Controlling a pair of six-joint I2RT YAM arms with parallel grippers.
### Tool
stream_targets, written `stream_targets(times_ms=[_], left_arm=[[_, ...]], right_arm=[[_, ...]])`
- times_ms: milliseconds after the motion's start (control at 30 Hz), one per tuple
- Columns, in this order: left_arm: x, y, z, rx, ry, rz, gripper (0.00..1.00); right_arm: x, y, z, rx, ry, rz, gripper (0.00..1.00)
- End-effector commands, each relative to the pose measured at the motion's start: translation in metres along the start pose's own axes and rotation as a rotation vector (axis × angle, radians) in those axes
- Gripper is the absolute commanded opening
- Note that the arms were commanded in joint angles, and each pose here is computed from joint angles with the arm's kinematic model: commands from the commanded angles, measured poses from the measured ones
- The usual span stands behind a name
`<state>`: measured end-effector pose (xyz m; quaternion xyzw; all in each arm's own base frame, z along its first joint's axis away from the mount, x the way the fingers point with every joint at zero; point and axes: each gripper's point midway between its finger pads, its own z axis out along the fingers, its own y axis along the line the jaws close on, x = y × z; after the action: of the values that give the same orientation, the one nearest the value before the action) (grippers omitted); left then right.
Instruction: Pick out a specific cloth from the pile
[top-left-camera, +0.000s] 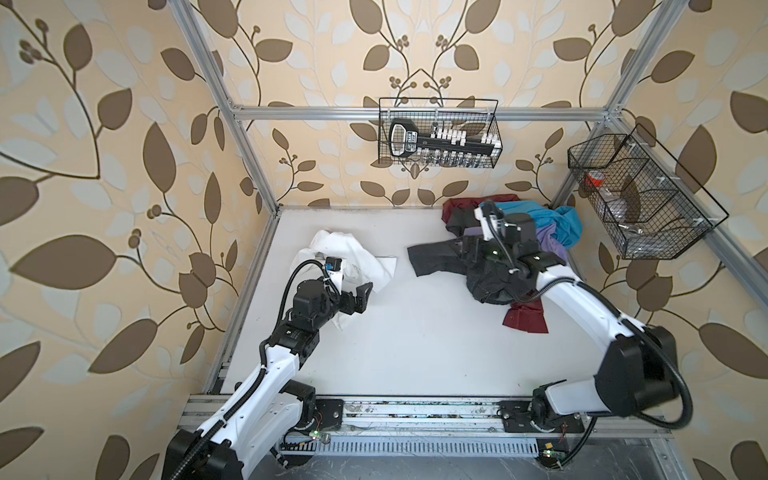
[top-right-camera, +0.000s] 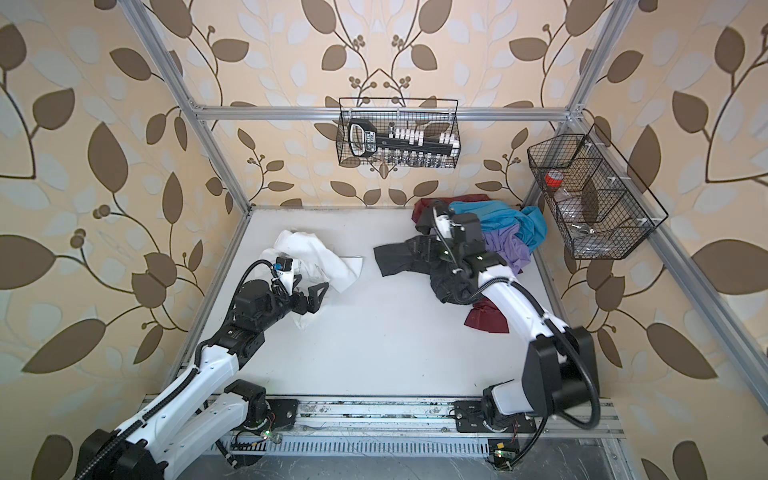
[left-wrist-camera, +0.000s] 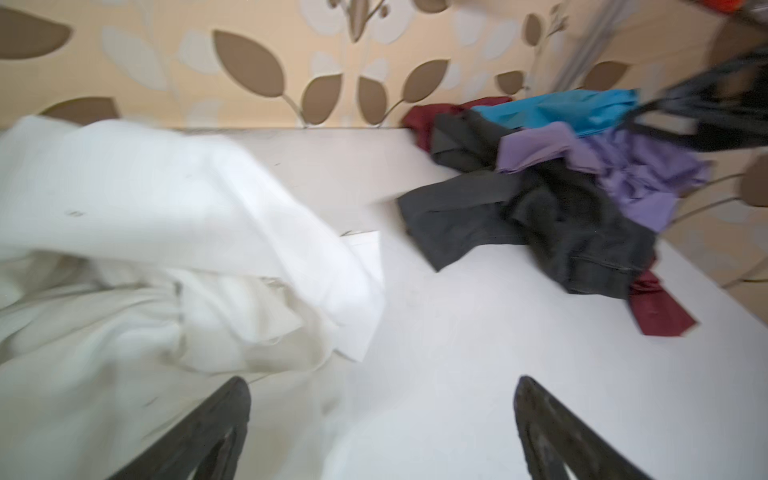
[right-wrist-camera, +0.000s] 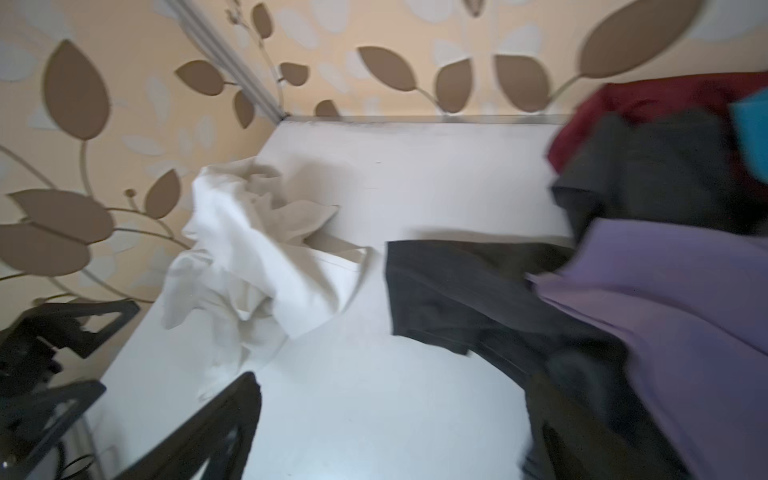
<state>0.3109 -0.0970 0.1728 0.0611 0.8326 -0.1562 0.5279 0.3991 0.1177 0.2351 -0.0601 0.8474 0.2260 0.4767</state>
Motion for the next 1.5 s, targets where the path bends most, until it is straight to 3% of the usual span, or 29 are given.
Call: stream_targets(times_ms=[0, 133, 233, 533, 867, 1100, 1467], left_arm=[[-0.012, 0.055, 0.001, -0.330, -0.004, 0.007, 0.99], [-0.004, 0.077, 0.011, -0.447, 0.032, 0.024, 0.99], [0.000, 0.097, 0.010, -0.554, -0.009, 0.030, 0.99], [0.019, 0.132, 0.011, -0.606, -0.139, -0.054, 0.99], [0.030, 0.139, 0.023, -0.573, -0.222, -0.018, 0.99], [0.047, 0.147, 0.059, -0.501, -0.036, -0.048, 0.99], [0.047, 0.148, 0.059, -0.498, -0.030, -0.047, 0.99]], right_arm=[[-0.004, -0.043, -0.031, 0.141, -0.155, -0.077, 1.00], [0.010, -0.091, -0.057, 0.371, -0.246, -0.121, 1.00], [0.028, -0.108, -0.058, 0.442, -0.265, -0.154, 1.00], [0.075, -0.137, -0.031, 0.454, -0.272, -0.133, 1.00], [0.096, -0.141, -0.019, 0.422, -0.326, -0.186, 1.00], [0.100, -0.142, -0.022, 0.420, -0.352, -0.180, 1.00], [0.100, -0.147, -0.024, 0.448, -0.354, -0.164, 1.00]])
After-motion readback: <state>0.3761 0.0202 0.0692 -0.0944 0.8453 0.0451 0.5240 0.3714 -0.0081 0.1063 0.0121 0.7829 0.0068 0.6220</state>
